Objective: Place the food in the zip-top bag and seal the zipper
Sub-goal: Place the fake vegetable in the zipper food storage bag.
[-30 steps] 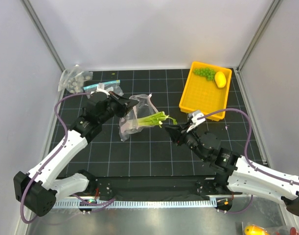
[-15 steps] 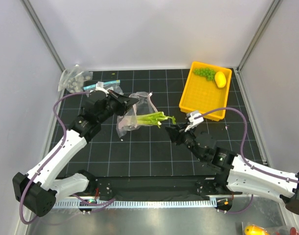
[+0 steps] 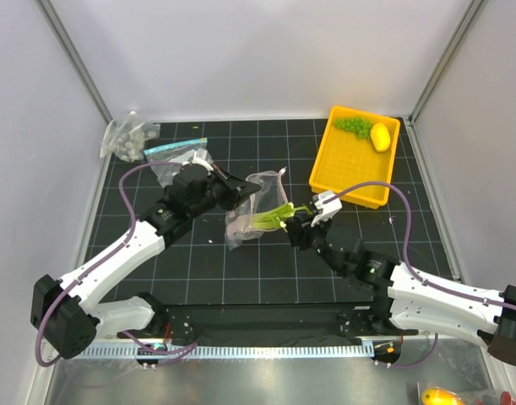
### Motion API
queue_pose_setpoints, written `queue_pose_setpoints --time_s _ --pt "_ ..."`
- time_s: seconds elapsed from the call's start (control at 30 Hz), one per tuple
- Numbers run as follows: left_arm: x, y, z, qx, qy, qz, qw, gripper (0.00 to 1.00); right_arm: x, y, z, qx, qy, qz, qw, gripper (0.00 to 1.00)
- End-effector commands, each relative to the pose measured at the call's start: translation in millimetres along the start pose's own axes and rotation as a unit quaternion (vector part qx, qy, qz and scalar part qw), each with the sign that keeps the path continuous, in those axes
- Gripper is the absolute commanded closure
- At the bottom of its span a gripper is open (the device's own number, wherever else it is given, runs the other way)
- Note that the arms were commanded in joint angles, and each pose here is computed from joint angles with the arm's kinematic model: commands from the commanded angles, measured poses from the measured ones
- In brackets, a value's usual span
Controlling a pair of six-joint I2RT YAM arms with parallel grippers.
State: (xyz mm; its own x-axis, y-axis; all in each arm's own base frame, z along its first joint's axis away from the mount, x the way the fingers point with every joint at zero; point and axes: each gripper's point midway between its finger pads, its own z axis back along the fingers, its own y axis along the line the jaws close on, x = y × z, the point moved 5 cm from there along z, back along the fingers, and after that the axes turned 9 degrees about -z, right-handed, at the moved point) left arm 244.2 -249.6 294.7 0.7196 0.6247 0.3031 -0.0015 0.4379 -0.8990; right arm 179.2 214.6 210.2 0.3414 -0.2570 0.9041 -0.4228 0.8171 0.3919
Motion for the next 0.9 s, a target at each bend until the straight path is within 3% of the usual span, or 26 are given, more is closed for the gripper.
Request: queue_pose_setpoints --time_s 0.0,0.87 --pt "-1.6 -14.5 -7.1 -0.039 -0.003 -0.004 0.999 1.00 29.9 11.7 3.4 0.020 -0.054 -0.038 0.998 0.57" --pt "-18.4 -3.9 -29.9 -0.046 0.000 -0.009 0.999 1.00 28.0 13.7 1.8 0.036 -0.050 -0.074 0.995 0.50"
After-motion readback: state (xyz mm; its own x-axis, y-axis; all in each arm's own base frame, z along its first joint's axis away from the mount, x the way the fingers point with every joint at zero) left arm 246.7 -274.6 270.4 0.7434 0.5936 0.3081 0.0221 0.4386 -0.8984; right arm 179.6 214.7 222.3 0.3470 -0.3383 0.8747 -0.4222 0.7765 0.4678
